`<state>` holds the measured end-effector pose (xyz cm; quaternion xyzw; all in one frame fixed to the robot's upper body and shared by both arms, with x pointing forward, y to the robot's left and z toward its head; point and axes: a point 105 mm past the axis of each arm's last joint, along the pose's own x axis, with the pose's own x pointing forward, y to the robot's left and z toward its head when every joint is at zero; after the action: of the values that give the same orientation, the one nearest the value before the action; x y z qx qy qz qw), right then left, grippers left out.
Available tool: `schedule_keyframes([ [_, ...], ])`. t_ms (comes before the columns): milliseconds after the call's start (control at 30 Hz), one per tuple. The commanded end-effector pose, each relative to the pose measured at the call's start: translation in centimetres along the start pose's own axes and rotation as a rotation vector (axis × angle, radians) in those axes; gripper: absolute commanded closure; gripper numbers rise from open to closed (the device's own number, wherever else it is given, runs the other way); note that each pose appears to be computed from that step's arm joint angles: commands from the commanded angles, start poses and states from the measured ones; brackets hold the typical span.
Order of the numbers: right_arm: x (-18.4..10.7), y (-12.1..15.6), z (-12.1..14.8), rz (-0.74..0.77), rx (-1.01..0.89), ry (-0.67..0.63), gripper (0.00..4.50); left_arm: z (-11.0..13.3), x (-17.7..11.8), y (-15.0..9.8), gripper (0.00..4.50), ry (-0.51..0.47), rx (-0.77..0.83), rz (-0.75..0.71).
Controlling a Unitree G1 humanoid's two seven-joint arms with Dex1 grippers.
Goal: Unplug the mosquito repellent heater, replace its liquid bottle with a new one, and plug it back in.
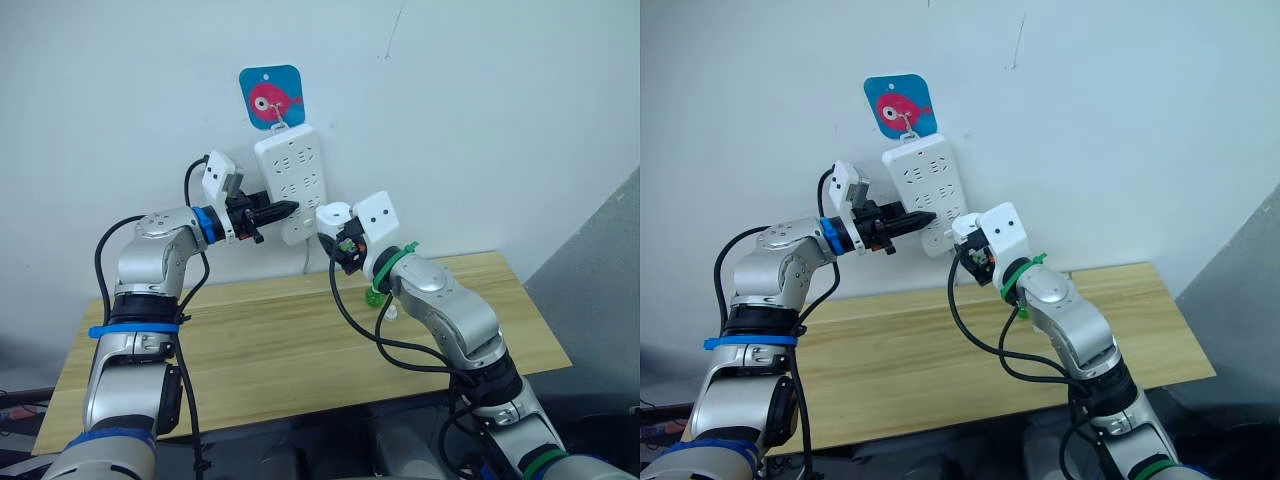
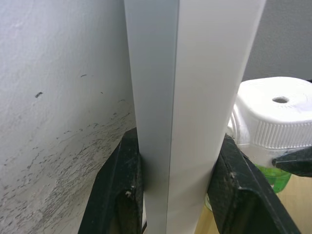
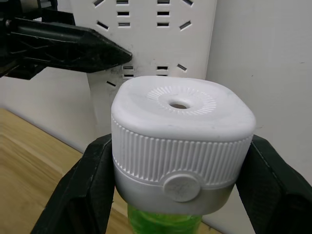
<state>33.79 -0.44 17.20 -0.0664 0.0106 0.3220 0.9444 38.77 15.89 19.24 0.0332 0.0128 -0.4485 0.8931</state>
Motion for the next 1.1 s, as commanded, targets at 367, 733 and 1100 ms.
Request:
schedule_keyframes([
  [367, -0.11, 0.31, 2.89, 0.001, -0.016, -0.134, 1.47, 0.95, 0.34, -0.72, 3.19, -0.033, 0.023, -0.026],
  [733, -0.65, 0.55, 2.75, 0.013, -0.020, -0.137, 1.47, 0.89, 0.27, -0.61, 3.19, -0.033, 0.020, -0.020],
  [1100, -0.57, 0.57, 2.64, 0.003, -0.020, -0.146, 1.47, 0.76, 0.35, -0.80, 3.19, -0.031, 0.015, -0.028],
])
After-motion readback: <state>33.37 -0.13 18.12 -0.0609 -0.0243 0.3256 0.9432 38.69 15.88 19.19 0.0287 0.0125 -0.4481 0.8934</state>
